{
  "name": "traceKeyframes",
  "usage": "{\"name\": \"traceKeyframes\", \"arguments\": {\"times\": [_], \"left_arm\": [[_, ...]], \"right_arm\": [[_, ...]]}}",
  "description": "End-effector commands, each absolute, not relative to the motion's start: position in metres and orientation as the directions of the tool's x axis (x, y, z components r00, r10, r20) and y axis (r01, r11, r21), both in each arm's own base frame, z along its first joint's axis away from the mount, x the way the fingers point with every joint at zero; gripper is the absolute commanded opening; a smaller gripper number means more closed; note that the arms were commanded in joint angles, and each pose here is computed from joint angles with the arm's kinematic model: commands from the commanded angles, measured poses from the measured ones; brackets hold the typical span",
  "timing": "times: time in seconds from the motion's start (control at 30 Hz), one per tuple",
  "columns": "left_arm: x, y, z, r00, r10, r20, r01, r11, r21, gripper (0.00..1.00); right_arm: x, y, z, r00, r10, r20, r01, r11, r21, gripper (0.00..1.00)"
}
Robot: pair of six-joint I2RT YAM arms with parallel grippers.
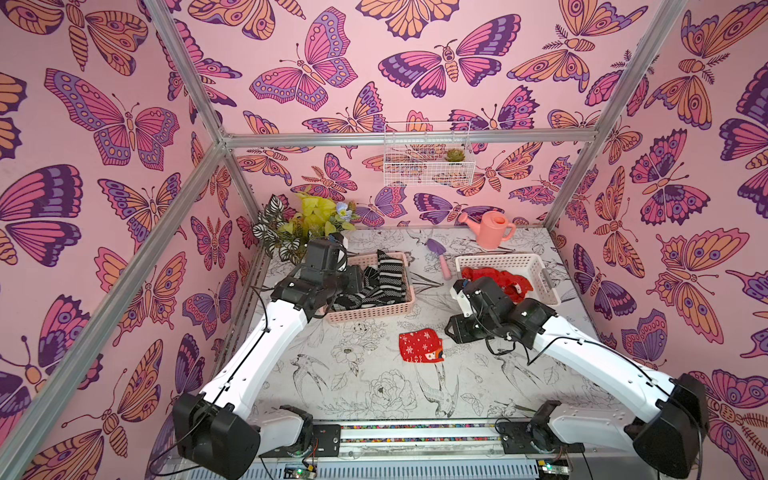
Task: Sort the socks into the basket by color
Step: Place the sock in the bin, then pick up the sock at the center of the board.
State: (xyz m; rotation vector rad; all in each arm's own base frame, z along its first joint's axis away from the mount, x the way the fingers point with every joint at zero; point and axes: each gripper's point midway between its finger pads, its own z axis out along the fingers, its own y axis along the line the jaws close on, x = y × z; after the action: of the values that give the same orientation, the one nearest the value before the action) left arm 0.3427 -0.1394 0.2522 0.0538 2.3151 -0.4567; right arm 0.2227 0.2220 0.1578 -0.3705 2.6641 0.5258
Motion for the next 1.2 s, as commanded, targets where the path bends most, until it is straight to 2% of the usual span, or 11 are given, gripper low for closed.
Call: {"name": "traceKeyframes", "arguments": {"times": [0.0, 0.5, 1.17], "left_arm": [[0.330, -0.136, 0.248, -0.720, -0.071, -0.690, 0.189, 0.937, -0.293, 0.54], [0.323, -0.131, 0.245, -0.718, -0.076, -0.692, 0.179, 0.941, -0.288, 0.64], [0.321, -0.128, 0.247, -0.708, -0.080, -0.702, 0.172, 0.944, -0.281, 0.65]], "right_arm": [[0.223, 0.228, 0.149, -0.890, -0.169, -0.423, -0.306, 0.910, 0.280, 0.45], [0.213, 0.285, 0.111, -0.899, -0.260, -0.351, -0.359, 0.898, 0.253, 0.45], [0.208, 0.333, 0.069, -0.893, -0.370, -0.258, -0.423, 0.885, 0.195, 0.47]]}}
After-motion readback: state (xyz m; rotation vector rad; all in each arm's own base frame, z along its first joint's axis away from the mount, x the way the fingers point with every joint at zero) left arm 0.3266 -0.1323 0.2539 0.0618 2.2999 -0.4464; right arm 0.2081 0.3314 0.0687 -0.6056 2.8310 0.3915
